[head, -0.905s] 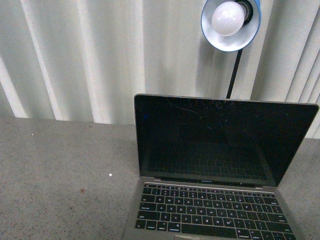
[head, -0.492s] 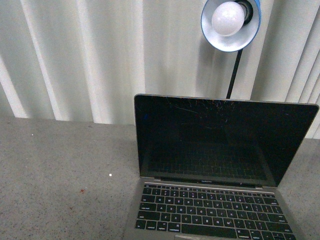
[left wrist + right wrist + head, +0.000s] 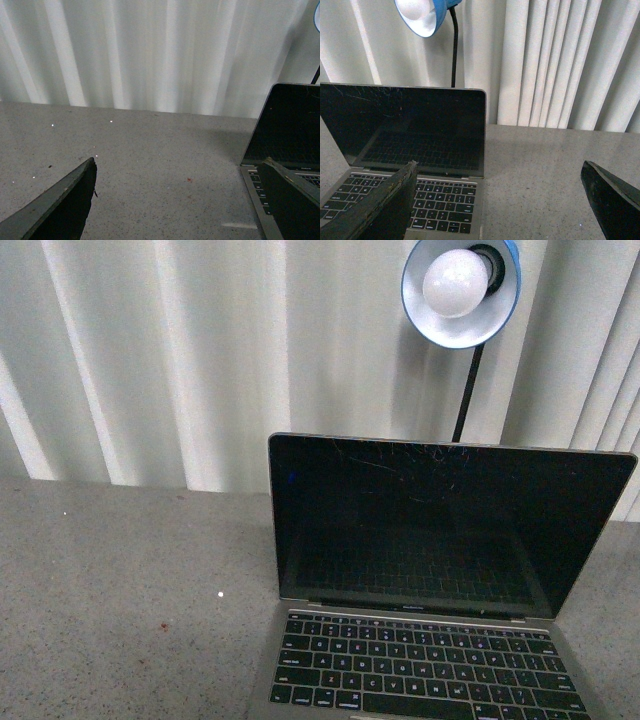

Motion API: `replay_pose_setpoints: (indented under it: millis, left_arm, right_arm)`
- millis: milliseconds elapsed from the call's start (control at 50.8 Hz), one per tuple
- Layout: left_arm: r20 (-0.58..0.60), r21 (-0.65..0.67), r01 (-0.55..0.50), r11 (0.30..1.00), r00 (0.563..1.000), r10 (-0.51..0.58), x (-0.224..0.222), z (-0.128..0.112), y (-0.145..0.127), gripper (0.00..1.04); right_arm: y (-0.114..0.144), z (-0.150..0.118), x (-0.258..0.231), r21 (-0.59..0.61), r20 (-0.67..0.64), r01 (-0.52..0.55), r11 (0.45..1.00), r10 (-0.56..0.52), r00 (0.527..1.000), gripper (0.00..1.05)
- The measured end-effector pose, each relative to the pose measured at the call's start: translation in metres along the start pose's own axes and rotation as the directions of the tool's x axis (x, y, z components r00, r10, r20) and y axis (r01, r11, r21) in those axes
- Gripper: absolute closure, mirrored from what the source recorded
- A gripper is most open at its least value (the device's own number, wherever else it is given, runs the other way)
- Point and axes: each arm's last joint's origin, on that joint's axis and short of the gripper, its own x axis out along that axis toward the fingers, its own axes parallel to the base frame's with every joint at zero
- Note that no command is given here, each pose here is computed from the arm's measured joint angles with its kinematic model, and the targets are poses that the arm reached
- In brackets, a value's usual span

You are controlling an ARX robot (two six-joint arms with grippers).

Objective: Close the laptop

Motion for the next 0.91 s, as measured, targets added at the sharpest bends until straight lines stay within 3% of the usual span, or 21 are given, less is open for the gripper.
replay_pose_setpoints:
  millis: [315, 335, 374, 413, 472, 689, 905]
  left_arm:
    - [0.000, -0.001, -0.001, 1.000, 1.000, 0.001, 0.000, 0.000, 0.000, 0.07]
    - [-0.025, -0.012, -0.021, 1.000, 0.999, 0.020, 0.000, -0.001, 0.000, 0.07]
    - [-0.194, -0.074, -0.155, 0.985, 0.971, 0.139, 0.002, -0.005, -0.001, 0.07]
    - [-0.287, -0.089, -0.246, 0.965, 0.934, 0.212, 0.004, -0.010, -0.001, 0.07]
    - [-0.319, -0.120, -0.273, 0.955, 0.921, 0.223, 0.007, -0.013, -0.002, 0.07]
    - [-0.250, -0.230, -0.257, 0.939, 0.948, 0.198, 0.024, -0.005, -0.005, 0.07]
    - [-0.179, -0.249, -0.205, 0.947, 0.970, 0.163, 0.058, 0.008, -0.010, 0.07]
  right_arm:
    - [0.000, 0.000, 0.000, 0.000, 0.000, 0.000, 1.000, 0.000, 1.000, 0.07]
    - [0.000, 0.000, 0.000, 0.000, 0.000, 0.000, 1.000, 0.000, 1.000, 0.07]
    - [0.000, -0.001, 0.000, 0.003, -0.017, 0.023, 1.000, -0.023, 1.000, 0.07]
    - [0.000, -0.002, 0.001, 0.002, -0.080, 0.138, 0.990, -0.137, 0.987, 0.07]
    - [-0.001, -0.002, 0.004, -0.012, -0.105, 0.229, 0.973, -0.229, 0.968, 0.07]
    - [-0.010, 0.009, 0.020, -0.016, -0.054, 0.241, 0.970, -0.242, 0.969, 0.07]
    - [-0.026, 0.035, 0.059, -0.099, 0.020, 0.213, 0.972, -0.213, 0.977, 0.07]
